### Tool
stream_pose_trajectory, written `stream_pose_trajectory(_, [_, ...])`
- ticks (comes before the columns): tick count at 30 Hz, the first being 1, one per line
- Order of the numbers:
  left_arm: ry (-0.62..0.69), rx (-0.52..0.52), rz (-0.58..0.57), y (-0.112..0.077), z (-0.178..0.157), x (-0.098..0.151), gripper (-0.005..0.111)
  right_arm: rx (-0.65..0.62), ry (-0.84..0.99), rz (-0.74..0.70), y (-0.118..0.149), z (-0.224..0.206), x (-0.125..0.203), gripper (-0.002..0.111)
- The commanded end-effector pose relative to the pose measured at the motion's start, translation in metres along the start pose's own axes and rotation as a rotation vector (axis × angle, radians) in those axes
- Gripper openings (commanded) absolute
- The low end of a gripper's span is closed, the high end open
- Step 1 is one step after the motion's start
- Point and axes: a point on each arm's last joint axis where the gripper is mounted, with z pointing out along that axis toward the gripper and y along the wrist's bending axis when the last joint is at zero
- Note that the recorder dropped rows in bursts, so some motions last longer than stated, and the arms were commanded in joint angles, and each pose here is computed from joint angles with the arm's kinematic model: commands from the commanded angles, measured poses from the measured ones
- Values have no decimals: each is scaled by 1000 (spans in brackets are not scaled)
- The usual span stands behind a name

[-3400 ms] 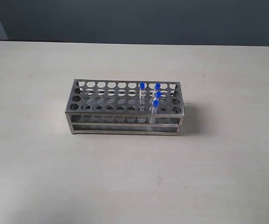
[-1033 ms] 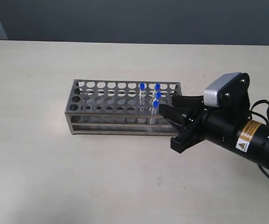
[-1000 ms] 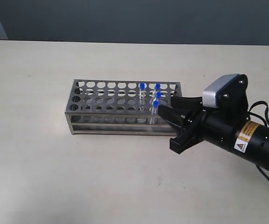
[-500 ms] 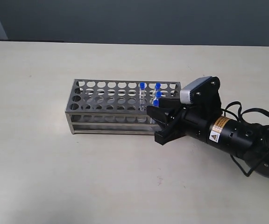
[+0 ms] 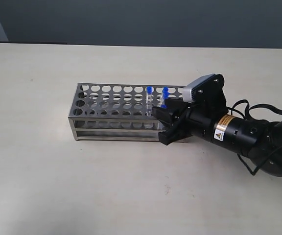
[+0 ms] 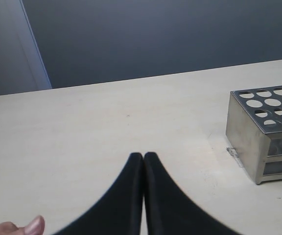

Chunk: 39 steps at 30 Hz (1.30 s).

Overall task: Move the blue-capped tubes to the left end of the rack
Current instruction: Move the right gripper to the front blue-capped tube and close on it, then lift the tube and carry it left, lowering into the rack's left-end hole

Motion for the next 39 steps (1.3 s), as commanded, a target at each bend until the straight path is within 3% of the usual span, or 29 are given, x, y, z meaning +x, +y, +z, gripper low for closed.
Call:
stream_pose_trajectory(1, [-14, 6, -3, 0, 0, -3, 1, 0, -1, -8, -1, 4, -3, 40])
stream_pose_trajectory(12, [-14, 6, -3, 0, 0, -3, 1, 9, 42, 1, -3, 5, 0, 38])
stream_pose_trajectory(14, [-14, 6, -3, 0, 0, -3, 1, 11, 42, 2, -3, 5, 0, 31])
stream_pose_trajectory(19, [-14, 6, -3, 0, 0, -3, 1, 12, 42, 12, -3, 5, 0, -1])
stream_pose_trajectory(28, [-14, 6, -3, 0, 0, -3, 1, -75, 42, -14, 6, 3, -5, -1])
stream_pose_trajectory(39, [-14, 6, -3, 0, 0, -3, 1, -62, -22, -124, 11, -14, -53, -1])
